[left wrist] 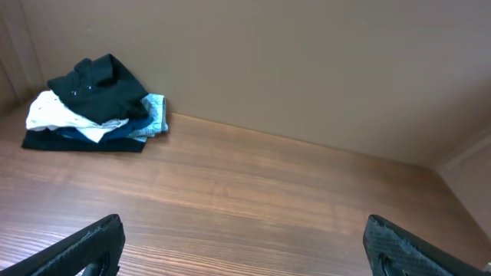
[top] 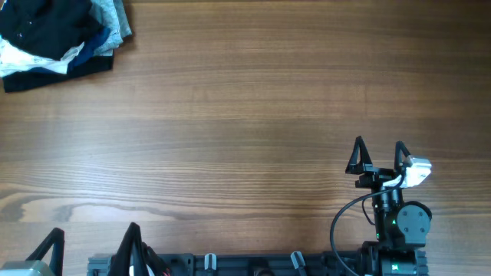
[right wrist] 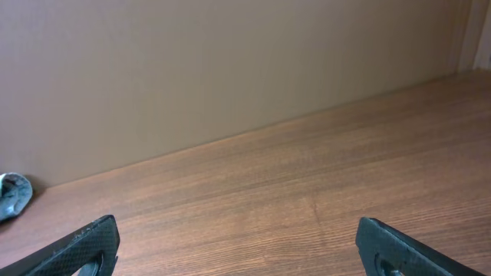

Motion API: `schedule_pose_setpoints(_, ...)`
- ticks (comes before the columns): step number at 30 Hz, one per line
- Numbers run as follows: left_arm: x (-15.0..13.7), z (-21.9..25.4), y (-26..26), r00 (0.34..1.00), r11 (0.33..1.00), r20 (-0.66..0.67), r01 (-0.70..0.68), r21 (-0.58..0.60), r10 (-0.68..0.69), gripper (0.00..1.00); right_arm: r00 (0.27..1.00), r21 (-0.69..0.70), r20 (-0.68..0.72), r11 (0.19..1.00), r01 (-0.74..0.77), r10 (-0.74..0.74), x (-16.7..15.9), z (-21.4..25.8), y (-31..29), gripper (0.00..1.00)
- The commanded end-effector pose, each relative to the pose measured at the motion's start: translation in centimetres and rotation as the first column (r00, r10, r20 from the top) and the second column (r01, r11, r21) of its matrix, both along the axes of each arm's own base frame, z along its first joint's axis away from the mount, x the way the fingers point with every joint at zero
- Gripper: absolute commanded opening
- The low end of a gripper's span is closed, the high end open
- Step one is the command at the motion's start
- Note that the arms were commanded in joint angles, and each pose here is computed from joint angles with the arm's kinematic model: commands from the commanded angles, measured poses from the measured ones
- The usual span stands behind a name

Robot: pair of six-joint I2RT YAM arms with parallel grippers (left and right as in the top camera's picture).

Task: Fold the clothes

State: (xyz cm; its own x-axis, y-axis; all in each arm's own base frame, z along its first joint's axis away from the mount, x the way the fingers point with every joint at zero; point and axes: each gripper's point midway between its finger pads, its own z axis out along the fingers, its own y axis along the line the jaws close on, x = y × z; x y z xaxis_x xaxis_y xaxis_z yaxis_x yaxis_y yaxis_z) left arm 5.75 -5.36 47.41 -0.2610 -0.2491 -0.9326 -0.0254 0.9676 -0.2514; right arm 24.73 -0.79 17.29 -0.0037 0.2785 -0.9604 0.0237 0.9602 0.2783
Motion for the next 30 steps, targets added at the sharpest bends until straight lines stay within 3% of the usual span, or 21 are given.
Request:
schedule_pose_setpoints(1, 0.0, 0.0, 0.0, 1.000, 1.000, 0.001, 0.008, 0.016, -0.008, 1.00, 1.000, -0.016, -0.001, 1.000, -0.021, 0.021, 0.0, 0.0, 0.4, 1.00)
schedule_pose_setpoints(9, -0.2, -0.6, -0.1, 1.000, 1.000, -0.021, 0.009, 0.006, -0.008, 1.00, 1.000, -0.016, -0.001, 1.000, -0.021, 0.021, 0.0, 0.0, 0.4, 1.00)
schedule_pose_setpoints(13, 0.7, -0.6, -0.2, 0.999, 0.980, -0.039, -0.025, -0.198, 0.018, 1.00, 1.000, -0.016, -0.001, 1.000, -0.021, 0.021, 0.0, 0.0, 0.4, 1.00)
schedule_pose_setpoints(22, 7.8, -4.0, 2.3, 1.000, 0.970, 0.001, 0.005, -0.242, -0.005, 1.00, 1.000, -0.016, -0.001, 1.000, -0.021, 0.021, 0.0, 0.0, 0.4, 1.00)
schedule_pose_setpoints(28, 13.2, -9.7, 2.1, 0.975, 0.973, 0.181, 0.159, -0.167, -0.128, 1.00, 1.000, -0.016, -0.001, 1.000, -0.021, 0.021, 0.0, 0.0, 0.4, 1.00)
schedule_pose_setpoints(30, 15.1, -12.9, 2.9, 0.970, 0.972, 0.228, 0.128, -0.198, -0.081, 1.00, 1.000, -0.016, -0.001, 1.000, -0.021, 0.021, 0.0, 0.0, 0.4, 1.00)
